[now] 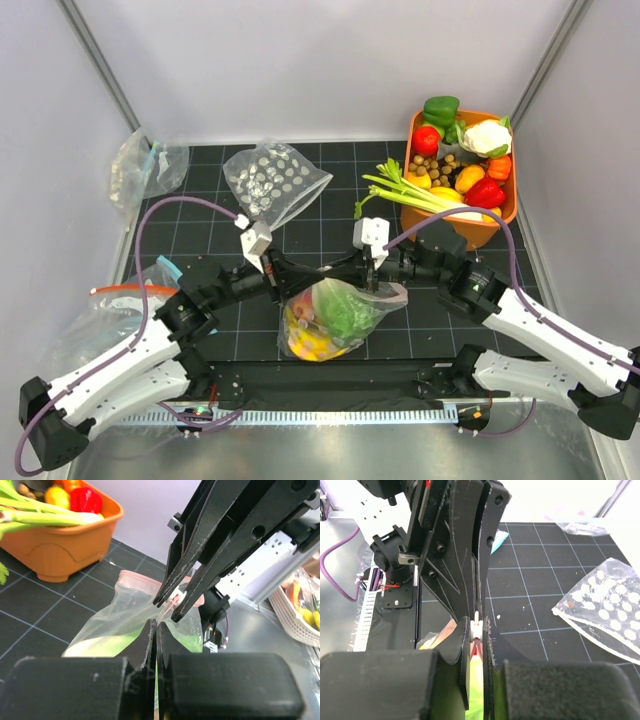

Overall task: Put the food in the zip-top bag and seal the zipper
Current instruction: Zip the zipper food storage bag at the center of the board.

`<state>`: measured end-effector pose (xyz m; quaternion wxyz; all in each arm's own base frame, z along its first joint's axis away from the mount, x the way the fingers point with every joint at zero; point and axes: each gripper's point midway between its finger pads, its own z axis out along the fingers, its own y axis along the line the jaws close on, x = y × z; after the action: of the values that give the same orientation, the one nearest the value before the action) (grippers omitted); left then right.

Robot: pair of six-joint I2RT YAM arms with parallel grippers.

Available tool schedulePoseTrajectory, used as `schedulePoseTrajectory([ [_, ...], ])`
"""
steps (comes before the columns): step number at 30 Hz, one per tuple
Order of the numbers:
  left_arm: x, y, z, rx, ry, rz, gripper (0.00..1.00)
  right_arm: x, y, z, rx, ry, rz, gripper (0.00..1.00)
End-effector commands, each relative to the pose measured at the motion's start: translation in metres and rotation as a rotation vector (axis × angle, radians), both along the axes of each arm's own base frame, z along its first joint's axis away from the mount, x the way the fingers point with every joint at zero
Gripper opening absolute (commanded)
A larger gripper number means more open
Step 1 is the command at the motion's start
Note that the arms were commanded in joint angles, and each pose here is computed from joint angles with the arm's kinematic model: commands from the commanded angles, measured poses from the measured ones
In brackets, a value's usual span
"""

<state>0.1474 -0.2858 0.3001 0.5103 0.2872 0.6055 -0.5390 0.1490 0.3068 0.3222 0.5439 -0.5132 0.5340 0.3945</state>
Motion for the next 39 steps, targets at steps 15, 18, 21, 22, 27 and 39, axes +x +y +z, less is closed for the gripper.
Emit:
schedulePoseTrajectory([
  [15, 0.029, 0.039, 0.031, -0.123, -0.054, 0.281, 0.00, 0.010, 0.001, -0.005, -0.008, 0.012, -0.049, 0.01],
  [18, 0.024, 0.034, 0.031, -0.111, -0.067, 0.243, 0.00, 0.010, 0.003, -0.007, -0.011, 0.021, -0.042, 0.01],
  [21, 0.020, 0.020, 0.026, -0.066, -0.067, 0.170, 0.11, 0.008, 0.005, -0.006, -0.009, 0.025, -0.026, 0.01],
  [22, 0.019, 0.018, 0.025, -0.057, -0.067, 0.153, 0.23, 0.007, 0.004, -0.004, -0.002, 0.022, -0.023, 0.01],
  [27, 0.016, 0.013, 0.024, -0.047, -0.080, 0.121, 0.49, 0.001, 0.000, 0.007, 0.034, 0.016, -0.016, 0.01],
  [39, -0.004, 0.011, 0.032, -0.080, -0.147, 0.020, 0.59, -0.018, -0.007, 0.032, 0.114, 0.023, 0.033, 0.01],
])
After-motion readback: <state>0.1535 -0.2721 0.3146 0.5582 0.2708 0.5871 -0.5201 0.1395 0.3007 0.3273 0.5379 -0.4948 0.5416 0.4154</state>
